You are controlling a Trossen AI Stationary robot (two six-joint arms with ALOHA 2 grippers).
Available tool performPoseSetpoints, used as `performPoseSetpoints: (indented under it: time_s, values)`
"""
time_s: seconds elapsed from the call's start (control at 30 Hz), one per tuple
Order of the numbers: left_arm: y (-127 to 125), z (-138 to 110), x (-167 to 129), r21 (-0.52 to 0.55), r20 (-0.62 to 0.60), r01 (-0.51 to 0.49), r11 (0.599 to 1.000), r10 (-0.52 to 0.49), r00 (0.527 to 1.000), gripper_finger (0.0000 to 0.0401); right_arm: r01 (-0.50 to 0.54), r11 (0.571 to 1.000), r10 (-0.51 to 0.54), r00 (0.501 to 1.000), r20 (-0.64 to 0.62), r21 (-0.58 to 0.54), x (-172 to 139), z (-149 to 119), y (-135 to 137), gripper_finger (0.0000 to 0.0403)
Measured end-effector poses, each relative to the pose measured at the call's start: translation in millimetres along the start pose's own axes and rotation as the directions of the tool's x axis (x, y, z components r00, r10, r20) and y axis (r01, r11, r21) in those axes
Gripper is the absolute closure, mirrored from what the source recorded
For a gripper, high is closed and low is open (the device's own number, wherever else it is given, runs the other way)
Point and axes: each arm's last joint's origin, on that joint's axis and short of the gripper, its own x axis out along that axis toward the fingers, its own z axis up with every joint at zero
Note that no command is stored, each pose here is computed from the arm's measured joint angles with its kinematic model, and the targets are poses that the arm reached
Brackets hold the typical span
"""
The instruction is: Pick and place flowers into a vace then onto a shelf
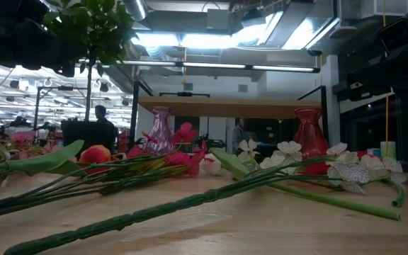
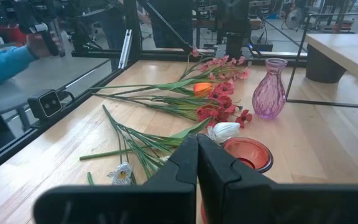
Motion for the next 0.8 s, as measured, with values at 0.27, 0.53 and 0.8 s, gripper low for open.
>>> performPoseSetpoints:
  time_s: [0.27, 0.53, 0.8]
  values:
    - [0.0, 0.0, 0.0, 0.0, 0.0, 0.0, 1.0, 0.0, 1.0, 0.0395, 0.0, 1.0, 0.0, 1.0, 0.0, -0.003, 0.0, 0.0, 0.0, 0.0395]
    - [0.0, 0.0, 0.0, 0.0, 0.0, -0.001, 1.0, 0.001, 1.0, 0.0395, 0.0, 1.0, 0.0, 1.0, 0.008, -0.005, 0.0, 0.8, 0.0, 0.0395]
    - [0.9, -0.1, 0.0, 0.0, -0.002, -0.029, 1.0, 0.029, 1.0, 0.0395, 0.011, 1.0, -0.01, 0.999, 0.044, -0.012, -0.1, 4.3, -0.3, 0.0395]
